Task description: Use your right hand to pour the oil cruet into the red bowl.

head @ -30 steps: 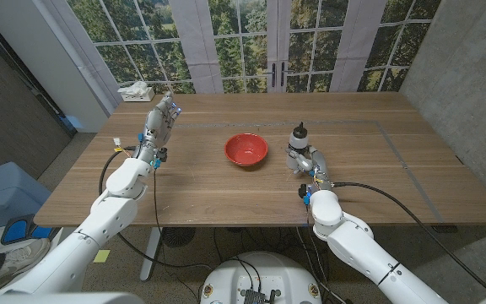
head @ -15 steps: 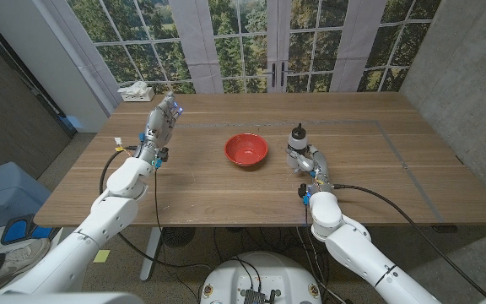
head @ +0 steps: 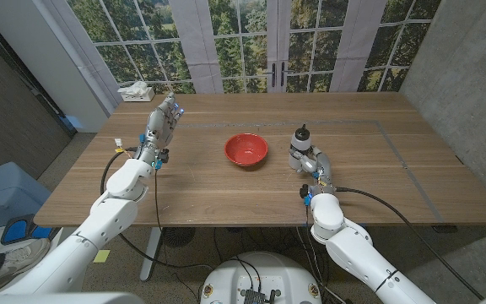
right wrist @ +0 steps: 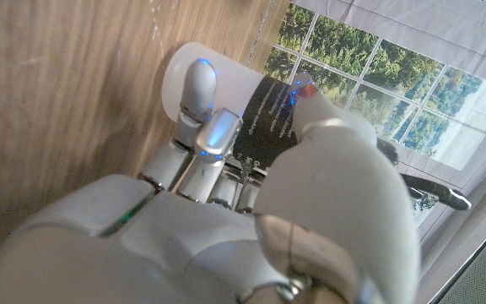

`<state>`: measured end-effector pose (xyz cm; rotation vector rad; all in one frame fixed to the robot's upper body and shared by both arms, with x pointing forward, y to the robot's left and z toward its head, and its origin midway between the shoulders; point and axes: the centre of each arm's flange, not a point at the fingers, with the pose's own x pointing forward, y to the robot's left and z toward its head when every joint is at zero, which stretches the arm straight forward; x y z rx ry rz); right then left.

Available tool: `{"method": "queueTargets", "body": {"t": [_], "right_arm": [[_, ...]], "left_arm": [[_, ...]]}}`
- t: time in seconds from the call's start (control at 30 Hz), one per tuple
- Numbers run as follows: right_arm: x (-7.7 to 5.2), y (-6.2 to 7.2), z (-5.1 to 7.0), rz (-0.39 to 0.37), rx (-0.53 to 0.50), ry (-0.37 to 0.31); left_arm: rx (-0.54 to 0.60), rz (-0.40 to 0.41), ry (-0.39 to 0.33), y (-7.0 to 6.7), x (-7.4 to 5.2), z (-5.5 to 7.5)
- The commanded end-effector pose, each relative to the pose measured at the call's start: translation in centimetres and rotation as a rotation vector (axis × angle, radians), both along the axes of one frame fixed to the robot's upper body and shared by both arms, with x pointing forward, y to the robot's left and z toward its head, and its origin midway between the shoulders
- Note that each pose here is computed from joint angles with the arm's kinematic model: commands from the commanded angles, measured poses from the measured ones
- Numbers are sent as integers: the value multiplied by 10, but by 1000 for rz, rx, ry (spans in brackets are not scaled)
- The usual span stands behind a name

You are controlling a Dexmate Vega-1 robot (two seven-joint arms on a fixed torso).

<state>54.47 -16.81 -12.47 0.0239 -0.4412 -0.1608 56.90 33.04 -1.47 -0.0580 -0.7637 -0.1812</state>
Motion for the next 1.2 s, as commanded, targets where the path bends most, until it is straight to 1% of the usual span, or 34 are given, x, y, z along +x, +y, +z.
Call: {"method": "queueTargets", "body": {"t": [0.03,0.17,0.3,0.43,0.5,0.57,0.63,0.7,0.77,0.8,1.2], "right_arm": [[-14,-6,11,-81,-45,4],[-19,-9,19,-124,-101,-8],[-21,-12,25,-139,-126,-10],[-22,-12,29,-156,-146,-22],[-24,-12,32,-178,-172,-22],[-24,-12,34,-179,-181,-30],[-26,-11,37,-210,-207,-29],[-25,-11,38,-201,-212,-28],[-25,-11,41,-217,-234,-27],[-25,-11,42,-210,-233,-26],[-23,-7,56,-262,-338,-29]], "left_arm": [[-4,-15,2,-1,-2,-2],[-6,-15,0,-1,-3,-2],[-7,-18,0,-1,-3,-3],[-8,-20,-2,-1,-3,-3],[-7,-19,-3,-1,-3,-3],[-9,-18,-4,-1,-3,-3],[-8,-19,-4,-1,-4,-3],[-9,-21,-4,-2,-3,-3],[-9,-21,-4,-2,-3,-3],[-8,-23,-4,-2,-3,-4],[-12,-22,-8,-3,-5,-5]]}}
